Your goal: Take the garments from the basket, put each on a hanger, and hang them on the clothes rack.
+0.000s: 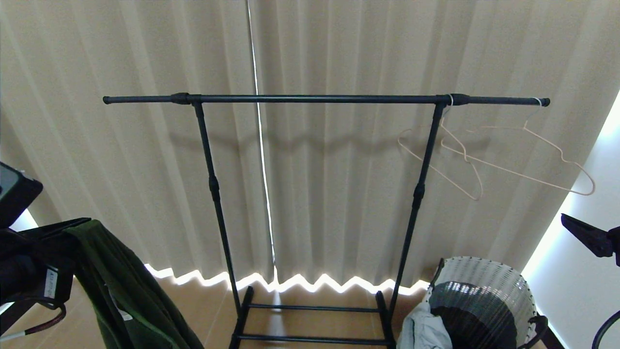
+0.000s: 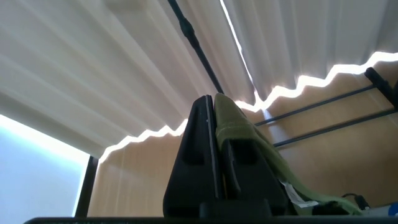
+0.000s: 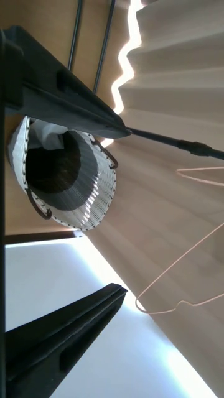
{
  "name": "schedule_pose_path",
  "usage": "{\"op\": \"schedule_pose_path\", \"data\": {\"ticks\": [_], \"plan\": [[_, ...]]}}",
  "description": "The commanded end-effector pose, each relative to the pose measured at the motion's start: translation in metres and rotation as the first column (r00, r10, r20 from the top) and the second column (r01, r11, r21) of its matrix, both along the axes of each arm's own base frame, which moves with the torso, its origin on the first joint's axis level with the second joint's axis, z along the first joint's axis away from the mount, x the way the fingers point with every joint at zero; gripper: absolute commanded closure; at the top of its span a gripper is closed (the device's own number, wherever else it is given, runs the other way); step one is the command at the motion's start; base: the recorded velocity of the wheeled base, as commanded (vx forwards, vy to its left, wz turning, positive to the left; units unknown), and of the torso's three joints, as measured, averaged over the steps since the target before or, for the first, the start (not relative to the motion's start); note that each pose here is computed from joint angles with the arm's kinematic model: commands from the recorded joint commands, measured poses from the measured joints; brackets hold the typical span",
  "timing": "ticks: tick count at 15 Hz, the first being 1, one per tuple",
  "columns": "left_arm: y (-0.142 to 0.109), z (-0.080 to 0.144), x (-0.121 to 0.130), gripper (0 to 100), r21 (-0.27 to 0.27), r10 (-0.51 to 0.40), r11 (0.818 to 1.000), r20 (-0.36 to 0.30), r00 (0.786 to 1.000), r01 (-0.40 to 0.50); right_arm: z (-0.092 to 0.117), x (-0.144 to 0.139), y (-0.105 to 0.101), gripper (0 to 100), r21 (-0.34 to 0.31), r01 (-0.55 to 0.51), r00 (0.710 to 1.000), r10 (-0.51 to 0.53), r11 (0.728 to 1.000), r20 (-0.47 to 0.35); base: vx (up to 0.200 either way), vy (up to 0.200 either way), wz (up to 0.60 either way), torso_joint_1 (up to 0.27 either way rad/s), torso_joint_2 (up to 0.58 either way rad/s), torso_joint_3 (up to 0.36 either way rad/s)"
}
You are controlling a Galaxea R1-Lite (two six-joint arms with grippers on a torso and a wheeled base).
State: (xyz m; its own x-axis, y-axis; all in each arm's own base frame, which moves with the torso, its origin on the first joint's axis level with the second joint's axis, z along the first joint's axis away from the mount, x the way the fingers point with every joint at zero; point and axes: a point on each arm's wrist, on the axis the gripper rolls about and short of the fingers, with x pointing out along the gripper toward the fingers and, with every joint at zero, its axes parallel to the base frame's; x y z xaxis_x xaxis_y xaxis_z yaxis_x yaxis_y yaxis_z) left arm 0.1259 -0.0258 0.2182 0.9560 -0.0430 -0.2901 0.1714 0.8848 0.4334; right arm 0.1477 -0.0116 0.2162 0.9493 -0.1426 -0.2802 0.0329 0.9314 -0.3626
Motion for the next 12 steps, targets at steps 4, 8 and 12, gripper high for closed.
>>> {"op": "schedule_pose_path", "data": {"ticks": [4,8,12], "plan": [[0.0019,0.0000,-0.0079,100,-0.005,0.001,1.000,0.020,1.000,-0.001,-0.0019,-0.0003,0.0000,0,-0.002,-0.001,1.000,0.001,1.000,-0.007,0.000,0.000,0.00,0.000,0.00,0.000],[0.0021,-0.0016,-0.0091,100,-0.001,-0.001,1.000,0.017,1.000,0.001,-0.0019,-0.0003,0.0000,0,-0.003,0.001,1.000,-0.001,1.000,-0.007,0.000,0.000,0.00,0.000,0.00,0.000],[0.0020,-0.0036,-0.0090,100,0.002,-0.002,1.000,0.009,1.000,0.002,-0.0023,-0.0004,0.0000,0,-0.002,0.001,1.000,-0.001,1.000,-0.008,0.000,-0.100,0.00,0.002,0.00,0.001]]}}
